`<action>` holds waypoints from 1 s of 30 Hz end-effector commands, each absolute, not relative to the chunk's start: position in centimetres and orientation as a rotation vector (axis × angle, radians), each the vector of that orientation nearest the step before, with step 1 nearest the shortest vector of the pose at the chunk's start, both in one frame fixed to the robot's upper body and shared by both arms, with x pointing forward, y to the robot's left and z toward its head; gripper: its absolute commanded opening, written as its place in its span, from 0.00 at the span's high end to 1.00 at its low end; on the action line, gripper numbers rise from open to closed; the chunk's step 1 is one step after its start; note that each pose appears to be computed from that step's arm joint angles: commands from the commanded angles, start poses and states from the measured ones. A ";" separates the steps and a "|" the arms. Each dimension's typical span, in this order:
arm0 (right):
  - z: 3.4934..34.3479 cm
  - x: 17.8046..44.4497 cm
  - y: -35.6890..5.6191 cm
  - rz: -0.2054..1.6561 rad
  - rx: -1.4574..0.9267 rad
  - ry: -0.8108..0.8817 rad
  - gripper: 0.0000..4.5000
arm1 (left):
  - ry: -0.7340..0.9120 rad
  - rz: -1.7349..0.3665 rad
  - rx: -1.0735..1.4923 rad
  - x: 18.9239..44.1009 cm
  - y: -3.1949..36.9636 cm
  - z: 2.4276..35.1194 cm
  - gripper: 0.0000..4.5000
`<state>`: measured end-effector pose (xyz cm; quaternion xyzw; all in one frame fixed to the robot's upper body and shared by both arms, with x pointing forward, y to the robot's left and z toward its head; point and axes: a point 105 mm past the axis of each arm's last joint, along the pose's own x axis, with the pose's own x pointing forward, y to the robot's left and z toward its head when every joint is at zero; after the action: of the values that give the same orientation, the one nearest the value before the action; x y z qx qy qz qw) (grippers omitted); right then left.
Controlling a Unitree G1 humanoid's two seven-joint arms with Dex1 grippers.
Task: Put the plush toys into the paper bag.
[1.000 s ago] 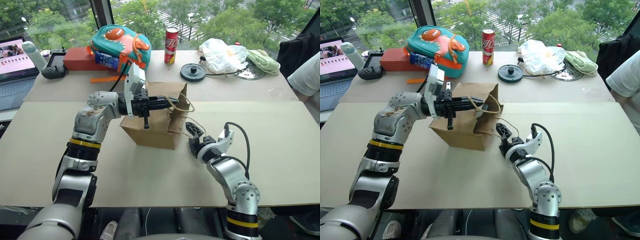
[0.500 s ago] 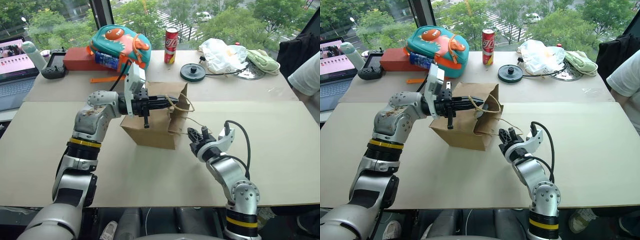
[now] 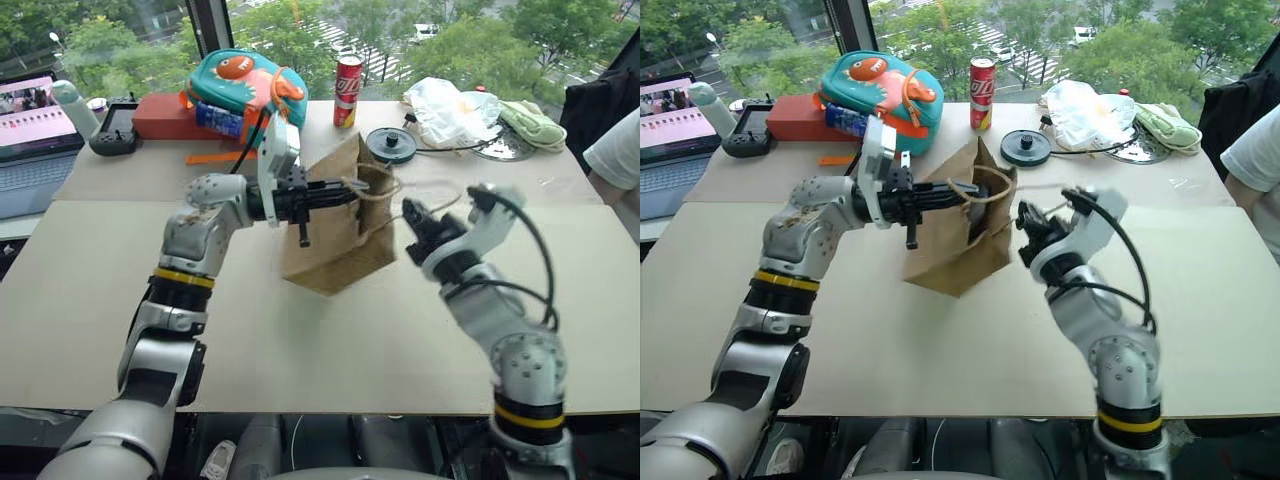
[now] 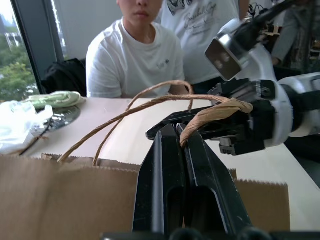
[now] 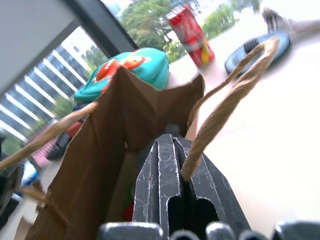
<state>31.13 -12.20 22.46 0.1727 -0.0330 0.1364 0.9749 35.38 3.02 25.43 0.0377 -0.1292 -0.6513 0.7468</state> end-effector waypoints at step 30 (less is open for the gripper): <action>24.2 30.9 -8.8 0.361 0.055 -0.074 0.00 | -0.161 -1.142 -0.199 36.7 7.5 23.8 0.44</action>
<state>31.52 -8.43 22.74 0.0266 -0.0103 0.1689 0.9852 37.38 7.14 22.20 -0.0947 -0.0564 -0.5332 0.8388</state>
